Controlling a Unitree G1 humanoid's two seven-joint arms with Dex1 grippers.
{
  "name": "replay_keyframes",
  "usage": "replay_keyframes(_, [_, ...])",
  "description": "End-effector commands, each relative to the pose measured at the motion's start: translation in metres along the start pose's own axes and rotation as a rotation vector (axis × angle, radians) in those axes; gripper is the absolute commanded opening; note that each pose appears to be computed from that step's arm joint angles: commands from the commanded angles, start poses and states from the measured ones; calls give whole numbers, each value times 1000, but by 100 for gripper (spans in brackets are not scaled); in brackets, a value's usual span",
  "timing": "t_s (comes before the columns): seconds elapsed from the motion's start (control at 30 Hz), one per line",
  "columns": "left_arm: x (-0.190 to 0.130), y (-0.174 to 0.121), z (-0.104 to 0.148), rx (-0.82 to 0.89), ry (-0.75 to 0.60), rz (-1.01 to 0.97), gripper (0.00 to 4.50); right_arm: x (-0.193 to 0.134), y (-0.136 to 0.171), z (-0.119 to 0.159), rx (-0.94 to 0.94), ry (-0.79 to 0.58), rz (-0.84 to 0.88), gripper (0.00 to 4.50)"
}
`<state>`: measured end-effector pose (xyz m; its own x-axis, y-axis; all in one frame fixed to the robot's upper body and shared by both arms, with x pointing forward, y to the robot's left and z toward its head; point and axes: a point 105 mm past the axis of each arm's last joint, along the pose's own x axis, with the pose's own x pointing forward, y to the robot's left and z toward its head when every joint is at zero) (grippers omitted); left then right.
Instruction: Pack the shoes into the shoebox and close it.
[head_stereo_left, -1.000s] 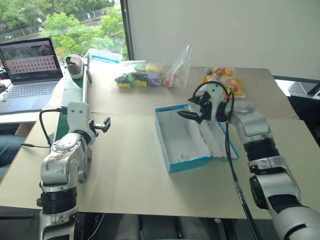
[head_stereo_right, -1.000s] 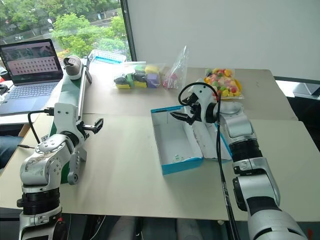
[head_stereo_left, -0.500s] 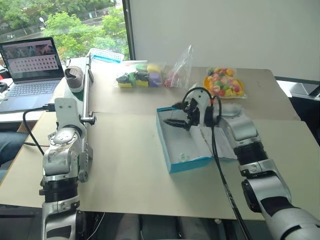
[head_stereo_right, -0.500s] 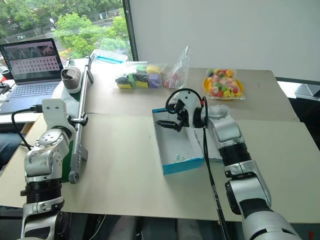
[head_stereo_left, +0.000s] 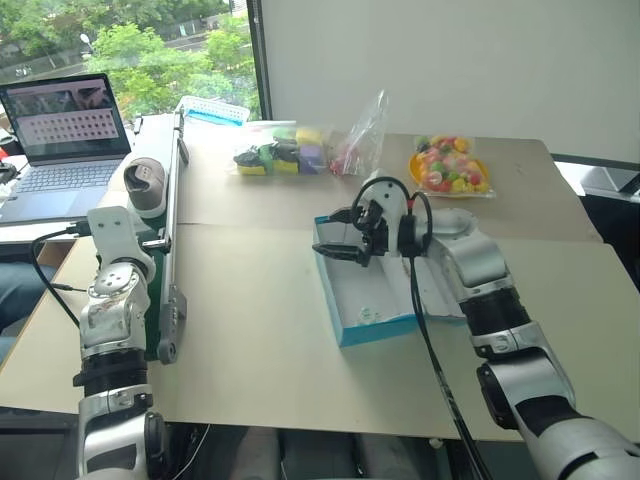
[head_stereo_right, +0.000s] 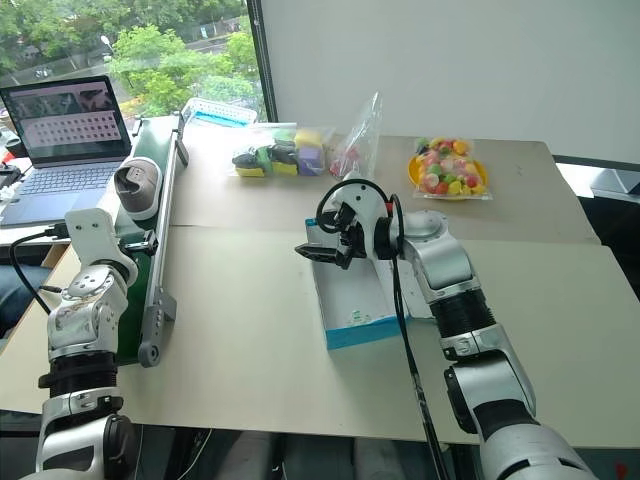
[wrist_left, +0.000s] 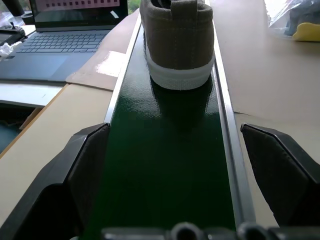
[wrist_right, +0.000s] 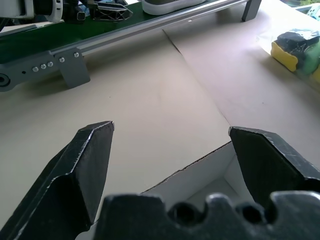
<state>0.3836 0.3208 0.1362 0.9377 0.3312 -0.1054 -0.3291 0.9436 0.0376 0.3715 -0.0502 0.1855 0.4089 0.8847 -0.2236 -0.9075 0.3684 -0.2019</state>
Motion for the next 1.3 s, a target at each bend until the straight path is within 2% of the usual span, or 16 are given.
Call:
replay_keyframes(0.03, [6, -1, 14, 23, -44, -5, 450, -9, -4, 7, -25, -18, -44, 439])
replay_keyframes(0.13, [9, -3, 11, 69, -29, -11, 450, -12, -6, 6, -19, -13, -63, 439])
replay_keyframes(0.27, [14, -2, -4, 13, 52, 12, 450, -18, -11, -3, -6, 25, -97, 439])
replay_keyframes(0.37, [15, 0, -9, -90, 80, 26, 383, -22, -14, -7, 2, 43, -117, 450])
replay_keyframes(0.43, [15, -2, -8, -135, 82, 20, 302, -25, -18, -10, 2, 60, -141, 450])
replay_keyframes(0.47, [15, -4, -7, -149, 81, 13, 277, -26, -19, -10, 2, 64, -150, 450])
replay_keyframes(0.57, [15, -18, 10, -190, 29, -41, 259, -28, -22, -10, -1, 67, -162, 450])
replay_keyframes(0.67, [7, -51, 55, -146, -136, -179, 259, -30, -25, -5, 6, 49, -176, 450])
replay_keyframes(0.73, [-2, -73, 73, -106, -205, -277, 259, -32, -28, 4, 37, 3, -190, 450])
replay_keyframes(0.83, [-28, -127, 99, -86, -301, -511, 259, -42, -41, 37, 202, -190, -237, 450])
replay_keyframes(1.0, [-68, -193, 120, -86, -353, -736, 259, -71, -54, 48, 439, -346, -293, 450])
replay_keyframes(1.17, [-98, -237, 124, -82, -359, -910, 259, -86, -56, 55, 767, -486, -241, 450])
replay_keyframes(1.3, [-114, -259, 126, -82, -361, -1007, 259, -91, -53, 61, 838, -518, -232, 450])
